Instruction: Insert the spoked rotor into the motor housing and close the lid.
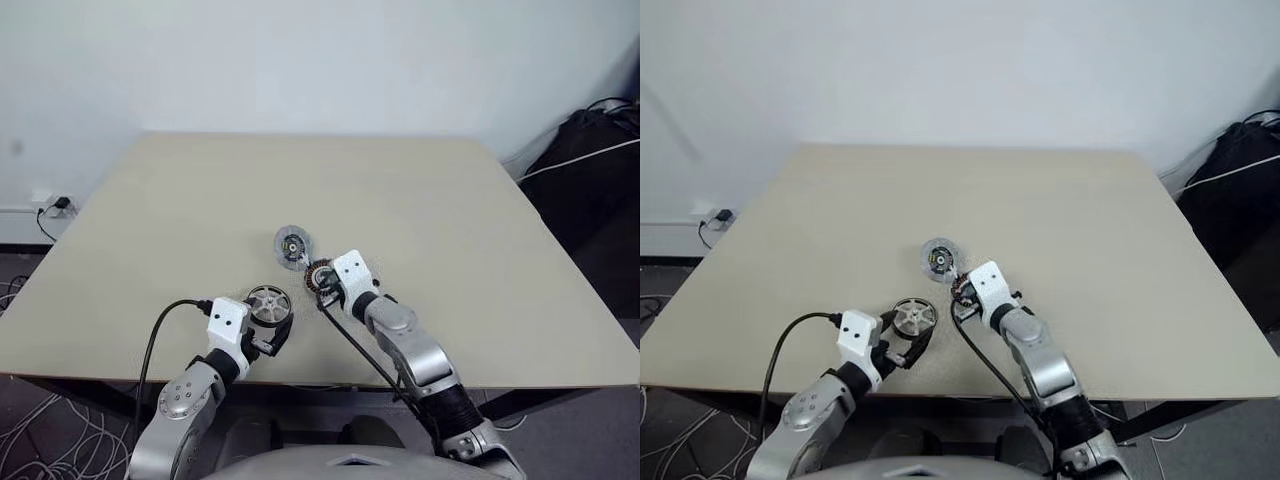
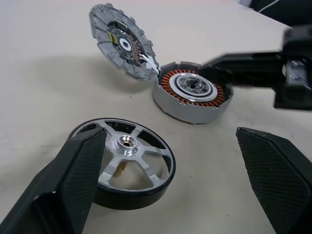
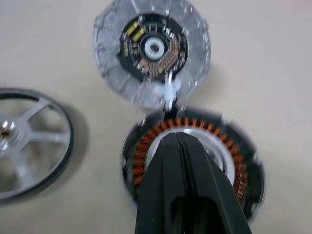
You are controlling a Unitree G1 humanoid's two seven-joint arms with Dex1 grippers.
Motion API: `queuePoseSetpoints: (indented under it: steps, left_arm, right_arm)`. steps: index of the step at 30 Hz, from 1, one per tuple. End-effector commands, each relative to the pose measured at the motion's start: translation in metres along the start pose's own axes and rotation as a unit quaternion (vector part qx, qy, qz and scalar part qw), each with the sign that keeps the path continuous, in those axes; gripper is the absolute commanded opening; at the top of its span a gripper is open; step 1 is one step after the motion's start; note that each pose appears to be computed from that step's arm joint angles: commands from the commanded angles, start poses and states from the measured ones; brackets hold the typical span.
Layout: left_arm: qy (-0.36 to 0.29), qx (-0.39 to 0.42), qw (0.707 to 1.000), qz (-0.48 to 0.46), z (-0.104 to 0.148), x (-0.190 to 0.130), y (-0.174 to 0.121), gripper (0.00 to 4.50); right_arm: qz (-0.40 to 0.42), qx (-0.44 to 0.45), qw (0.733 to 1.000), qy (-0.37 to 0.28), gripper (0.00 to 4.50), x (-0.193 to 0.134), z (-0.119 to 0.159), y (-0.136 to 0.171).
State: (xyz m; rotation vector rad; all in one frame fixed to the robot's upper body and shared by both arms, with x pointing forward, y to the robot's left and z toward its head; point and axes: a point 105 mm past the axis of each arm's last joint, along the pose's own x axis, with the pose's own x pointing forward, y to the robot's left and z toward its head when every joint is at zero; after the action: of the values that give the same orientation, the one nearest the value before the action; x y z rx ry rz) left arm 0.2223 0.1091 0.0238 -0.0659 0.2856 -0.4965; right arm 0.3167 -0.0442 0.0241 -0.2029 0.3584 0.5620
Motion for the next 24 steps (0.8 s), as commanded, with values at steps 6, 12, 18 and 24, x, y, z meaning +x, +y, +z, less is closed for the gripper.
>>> queuePoseSetpoints:
  steps: [6, 12, 18, 24]
  left_arm:
    - [-0.022, 0.008, 1.0, -0.002, 0.008, 0.001, -0.001, 4.5]
    - [-0.025, 0.007, 1.0, -0.001, 0.009, 0.001, -0.003, 4.5]
    - [-0.026, 0.011, 1.0, 0.0, 0.01, 0.001, -0.002, 4.5]
    - [-0.026, 0.013, 1.0, -0.001, 0.01, 0.001, -0.002, 4.5]
  right_arm:
    - [-0.018, -0.025, 0.999, 0.013, 0.01, 0.018, 0.012, -0.005]
    - [-0.019, -0.03, 0.999, 0.025, 0.01, 0.024, 0.008, -0.003]
    - [-0.023, -0.03, 0.999, 0.035, 0.01, 0.022, 0.002, -0.007]
    - [-0.032, -0.022, 0.998, 0.049, 0.01, 0.013, -0.011, -0.015]
